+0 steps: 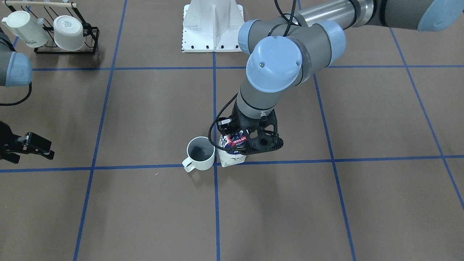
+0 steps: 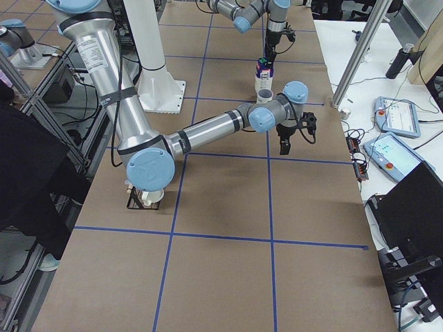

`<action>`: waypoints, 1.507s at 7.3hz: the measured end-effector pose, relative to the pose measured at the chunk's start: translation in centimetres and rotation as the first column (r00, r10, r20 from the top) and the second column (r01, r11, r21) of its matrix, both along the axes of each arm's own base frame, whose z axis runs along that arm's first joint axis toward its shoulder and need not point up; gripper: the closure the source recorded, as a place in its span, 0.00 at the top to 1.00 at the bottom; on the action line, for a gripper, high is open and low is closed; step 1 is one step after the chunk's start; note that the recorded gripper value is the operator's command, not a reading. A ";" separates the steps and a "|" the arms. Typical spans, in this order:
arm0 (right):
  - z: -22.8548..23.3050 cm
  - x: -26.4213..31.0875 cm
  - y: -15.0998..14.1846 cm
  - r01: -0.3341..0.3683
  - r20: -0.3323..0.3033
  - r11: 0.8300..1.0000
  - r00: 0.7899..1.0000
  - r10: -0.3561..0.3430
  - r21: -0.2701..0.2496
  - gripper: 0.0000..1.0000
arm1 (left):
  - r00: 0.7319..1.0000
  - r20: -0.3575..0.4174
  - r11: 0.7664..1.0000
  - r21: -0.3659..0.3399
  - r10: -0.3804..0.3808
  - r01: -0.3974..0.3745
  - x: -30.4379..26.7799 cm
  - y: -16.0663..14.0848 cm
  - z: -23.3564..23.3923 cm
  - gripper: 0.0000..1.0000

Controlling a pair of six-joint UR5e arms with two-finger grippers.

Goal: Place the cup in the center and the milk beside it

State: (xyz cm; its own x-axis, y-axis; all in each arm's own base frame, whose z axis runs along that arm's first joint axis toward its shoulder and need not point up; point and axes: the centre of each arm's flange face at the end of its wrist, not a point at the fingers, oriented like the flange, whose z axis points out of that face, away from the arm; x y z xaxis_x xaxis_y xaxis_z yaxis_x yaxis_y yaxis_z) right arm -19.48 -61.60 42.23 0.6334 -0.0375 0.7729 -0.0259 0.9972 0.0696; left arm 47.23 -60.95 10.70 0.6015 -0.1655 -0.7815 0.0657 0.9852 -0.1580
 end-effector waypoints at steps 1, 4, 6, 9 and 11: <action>0.1 0.0 0.0 0.000 0.000 1.000 1.000 0.000 -0.001 1.00 | 1.000 -0.001 1.000 0.003 -0.007 0.007 0.8 -0.4 0.1 0.07; 0.2 0.0 0.1 0.001 -0.001 1.000 1.000 -0.001 -0.003 1.00 | 1.000 0.007 1.000 0.022 -0.009 0.009 2.1 -0.1 0.2 0.98; 0.1 0.0 0.1 0.001 -0.001 1.000 1.000 -0.001 -0.002 1.00 | 1.000 0.003 0.999 0.035 -0.006 0.006 1.9 0.2 0.0 0.98; 0.7 0.2 0.2 0.006 -0.003 1.000 1.000 -0.006 0.003 1.00 | 0.999 -0.022 0.997 0.072 -0.032 0.034 -2.2 -0.7 0.0 0.98; 2.7 1.6 0.5 0.000 -0.017 1.000 1.000 0.000 -0.007 1.00 | 0.999 -0.042 0.994 0.109 -0.026 0.031 -9.6 -1.0 4.9 0.98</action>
State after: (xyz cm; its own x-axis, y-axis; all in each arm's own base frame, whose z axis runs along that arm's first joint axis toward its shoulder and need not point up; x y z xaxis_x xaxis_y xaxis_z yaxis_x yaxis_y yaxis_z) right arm -17.87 -61.12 44.94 0.6462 -0.0321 0.7625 -0.0244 0.9977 0.0626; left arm 37.67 -61.96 15.57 0.5650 -0.0941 -0.8197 0.0898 0.9946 -0.0523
